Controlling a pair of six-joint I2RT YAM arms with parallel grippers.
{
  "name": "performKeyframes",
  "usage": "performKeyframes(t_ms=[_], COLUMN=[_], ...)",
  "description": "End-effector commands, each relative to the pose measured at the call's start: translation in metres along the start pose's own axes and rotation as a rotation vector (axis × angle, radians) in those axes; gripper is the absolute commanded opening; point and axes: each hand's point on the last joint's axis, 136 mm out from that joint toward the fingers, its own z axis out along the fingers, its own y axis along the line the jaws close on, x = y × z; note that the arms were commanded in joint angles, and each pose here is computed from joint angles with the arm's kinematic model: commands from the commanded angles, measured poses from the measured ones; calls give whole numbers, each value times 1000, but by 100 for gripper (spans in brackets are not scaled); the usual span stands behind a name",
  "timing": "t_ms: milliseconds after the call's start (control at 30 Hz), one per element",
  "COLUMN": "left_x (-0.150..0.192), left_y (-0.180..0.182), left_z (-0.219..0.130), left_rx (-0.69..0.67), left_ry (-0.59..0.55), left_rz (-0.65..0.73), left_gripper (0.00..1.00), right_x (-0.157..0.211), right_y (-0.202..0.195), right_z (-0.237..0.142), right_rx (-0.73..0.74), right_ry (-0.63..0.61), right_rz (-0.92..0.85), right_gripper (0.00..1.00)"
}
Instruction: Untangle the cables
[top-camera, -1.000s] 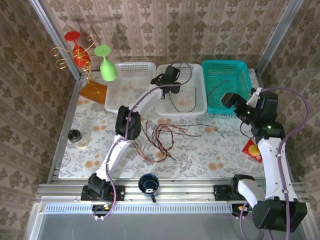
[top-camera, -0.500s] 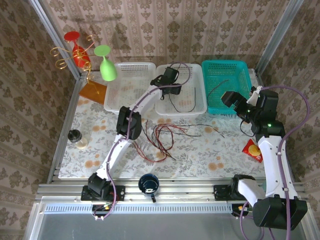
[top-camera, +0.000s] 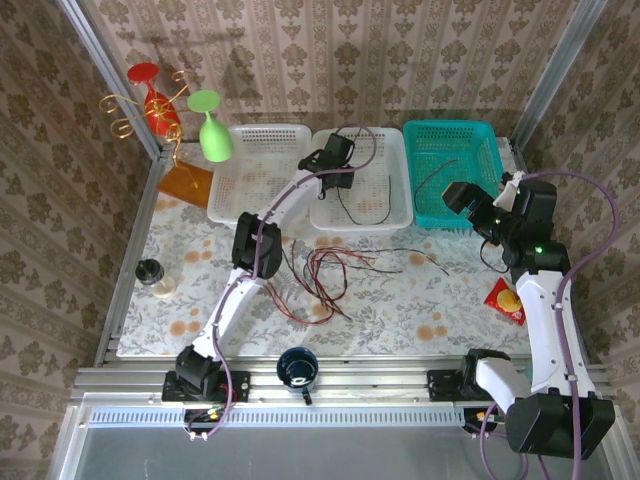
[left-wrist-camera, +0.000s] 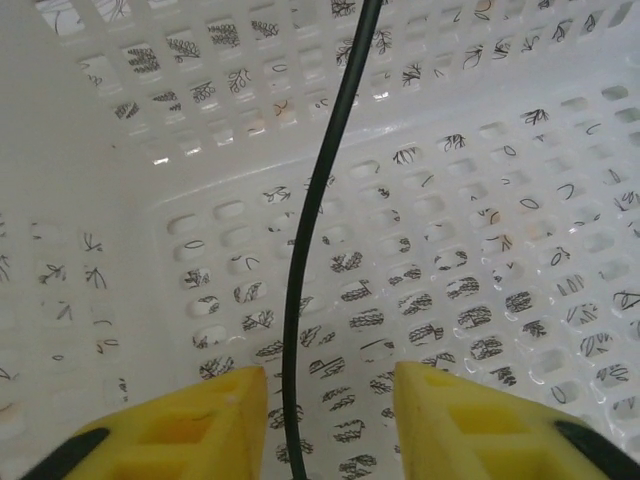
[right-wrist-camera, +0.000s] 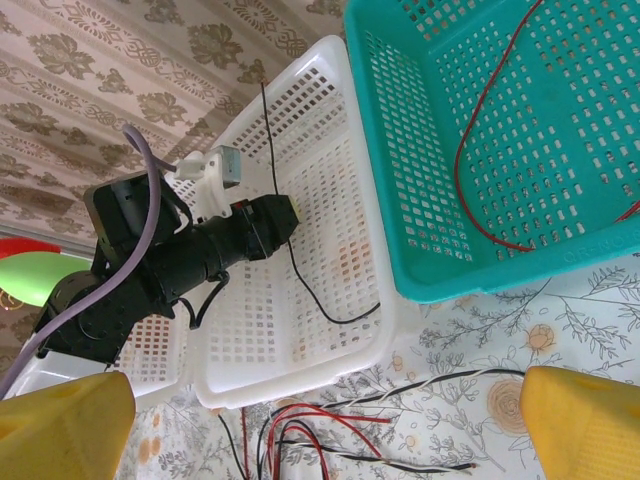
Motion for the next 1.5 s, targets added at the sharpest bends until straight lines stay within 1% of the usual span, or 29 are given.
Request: performKeyframes(t_ms=[0,267,433,567,767,1033,1300,1467], left_x=[2,3,2,3,0,-17,-12,-2], left_y=[3,-2,-4,-6,-9,-27,-36,-36], left_z=[3,4,3,3,0,-29,-48,-45], left_rx=[7,20,25,25,36,52,49,53], left_ry=[10,11,10,12,3,-44,-33,0], left_rz=[-5,-8,-7,-4,0,84,133,123], left_gripper=[32,26,6,0,0,0,0,0], right_x=[-4,-5,-6,-7,-7,-5,-6,-6], right_y=[6,8,10,12,11,7,7,7], right_z=[-2,-6,-9,-12,-14,-14,-15,-15], right_rx=[-26,-29,-33,-33,-27,-20,-22,-21], right_ry=[-8,-14,-22,-26,-32,-32,-42,-44], right_rz=[-15,-17,-22,-32,-37,-33,-23,-21], right_gripper=[100,100,100,100,100,100,100,100])
